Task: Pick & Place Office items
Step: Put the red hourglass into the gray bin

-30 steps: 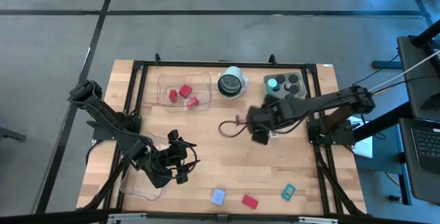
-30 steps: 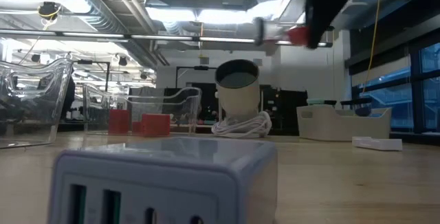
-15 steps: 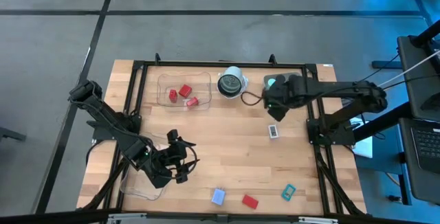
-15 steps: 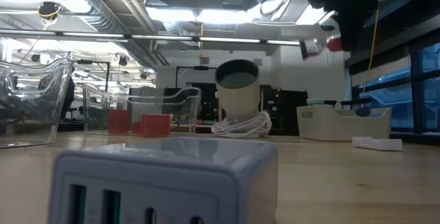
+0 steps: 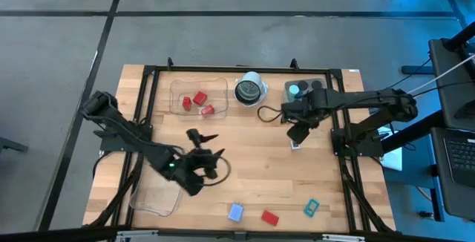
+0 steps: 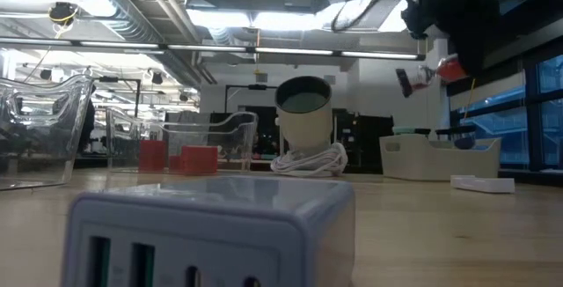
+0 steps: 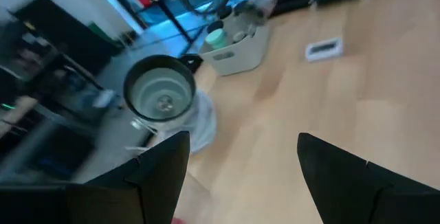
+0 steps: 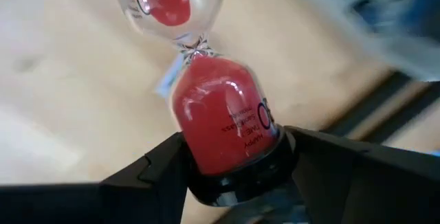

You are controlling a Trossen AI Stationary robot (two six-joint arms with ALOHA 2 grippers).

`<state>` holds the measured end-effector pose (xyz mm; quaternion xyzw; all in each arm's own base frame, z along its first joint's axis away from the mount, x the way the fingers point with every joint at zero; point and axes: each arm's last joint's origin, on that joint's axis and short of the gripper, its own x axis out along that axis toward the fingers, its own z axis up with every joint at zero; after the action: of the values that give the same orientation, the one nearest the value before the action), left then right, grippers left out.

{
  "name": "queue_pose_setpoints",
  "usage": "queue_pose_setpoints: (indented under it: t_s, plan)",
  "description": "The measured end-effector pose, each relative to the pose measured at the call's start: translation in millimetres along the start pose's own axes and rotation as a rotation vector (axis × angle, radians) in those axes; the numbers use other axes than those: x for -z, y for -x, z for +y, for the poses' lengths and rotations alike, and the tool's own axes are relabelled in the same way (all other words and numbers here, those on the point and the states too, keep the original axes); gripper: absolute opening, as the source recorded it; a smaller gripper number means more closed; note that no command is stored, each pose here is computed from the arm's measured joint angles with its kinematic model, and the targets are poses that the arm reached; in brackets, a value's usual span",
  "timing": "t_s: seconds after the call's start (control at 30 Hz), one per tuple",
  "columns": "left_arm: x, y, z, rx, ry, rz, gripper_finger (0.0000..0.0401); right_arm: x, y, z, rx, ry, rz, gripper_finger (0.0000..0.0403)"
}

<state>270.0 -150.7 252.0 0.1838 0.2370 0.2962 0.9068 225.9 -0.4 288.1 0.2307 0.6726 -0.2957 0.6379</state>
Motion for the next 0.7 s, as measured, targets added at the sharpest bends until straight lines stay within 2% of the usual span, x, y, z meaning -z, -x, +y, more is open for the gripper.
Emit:
queue_pose_setpoints:
  t_s: [0.13, 0.3, 0.47, 0.7]
  plan:
    - [5, -32, -19, -0.012, -0.114, 0.026, 0.0267, 8, 2, 17, -0.111, 0.020, -0.003, 0.0212]
    - [6, -73, -42, 0.058, -0.168, 0.006, 0.0267, 16, 3, 26, -0.145, -0.001, 0.014, 0.0209]
    - [2, -91, -53, 0.132, -0.146, -0.064, 0.0267, 22, 3, 21, -0.084, -0.048, 0.064, 0.0209]
    - [-5, -86, -54, 0.139, -0.128, -0.119, 0.0267, 23, 2, 9, 0.028, -0.083, 0.101, 0.0209]
